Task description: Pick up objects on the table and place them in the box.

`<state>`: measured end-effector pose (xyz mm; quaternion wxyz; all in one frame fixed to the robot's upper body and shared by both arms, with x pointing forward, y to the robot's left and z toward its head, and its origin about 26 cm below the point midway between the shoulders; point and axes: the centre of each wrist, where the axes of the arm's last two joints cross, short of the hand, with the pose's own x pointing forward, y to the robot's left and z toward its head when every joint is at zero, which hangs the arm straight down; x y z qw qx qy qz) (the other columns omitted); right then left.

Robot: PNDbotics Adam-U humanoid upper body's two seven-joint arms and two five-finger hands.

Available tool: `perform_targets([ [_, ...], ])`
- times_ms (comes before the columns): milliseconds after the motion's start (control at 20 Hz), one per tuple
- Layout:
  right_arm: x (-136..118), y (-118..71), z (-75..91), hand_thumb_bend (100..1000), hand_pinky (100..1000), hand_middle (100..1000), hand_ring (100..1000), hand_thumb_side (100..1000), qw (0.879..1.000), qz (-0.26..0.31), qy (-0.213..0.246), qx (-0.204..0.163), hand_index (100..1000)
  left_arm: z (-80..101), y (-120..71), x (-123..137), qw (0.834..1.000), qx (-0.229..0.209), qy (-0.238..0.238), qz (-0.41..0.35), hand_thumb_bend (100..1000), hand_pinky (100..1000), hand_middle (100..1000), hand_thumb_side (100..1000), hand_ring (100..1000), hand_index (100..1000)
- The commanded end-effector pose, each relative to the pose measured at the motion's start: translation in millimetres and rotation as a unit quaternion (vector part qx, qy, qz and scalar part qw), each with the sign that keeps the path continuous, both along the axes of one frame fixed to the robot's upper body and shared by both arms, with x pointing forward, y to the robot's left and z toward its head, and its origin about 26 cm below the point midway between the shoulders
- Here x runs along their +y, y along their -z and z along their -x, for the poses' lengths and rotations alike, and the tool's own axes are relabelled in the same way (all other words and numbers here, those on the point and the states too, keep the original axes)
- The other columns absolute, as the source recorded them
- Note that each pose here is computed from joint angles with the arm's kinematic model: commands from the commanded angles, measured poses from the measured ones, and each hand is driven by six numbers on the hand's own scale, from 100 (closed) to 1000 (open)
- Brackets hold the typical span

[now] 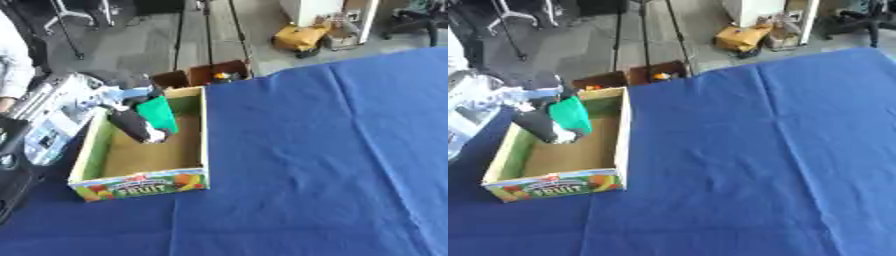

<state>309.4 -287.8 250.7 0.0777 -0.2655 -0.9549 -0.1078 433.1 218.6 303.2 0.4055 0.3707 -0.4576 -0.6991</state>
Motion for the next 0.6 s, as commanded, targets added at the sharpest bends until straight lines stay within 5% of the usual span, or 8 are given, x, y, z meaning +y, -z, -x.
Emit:
perform_targets([
  [50,2,-9.3,3.6,100,710,448,616,696,1.000,0.006,-0.007,-0.017,666,-5.8,-3.8,8,1.000,0.005,-0.010,0.003,100,463,531,504,556,716],
  [600,1,-8.8,3.7,100,710,445,615,696,1.000,0.002,-0.005,-0.015,666,-22.8,16.7,22,0.997,0.072,-0.040,-0.010,100,559,657,558,706,894],
])
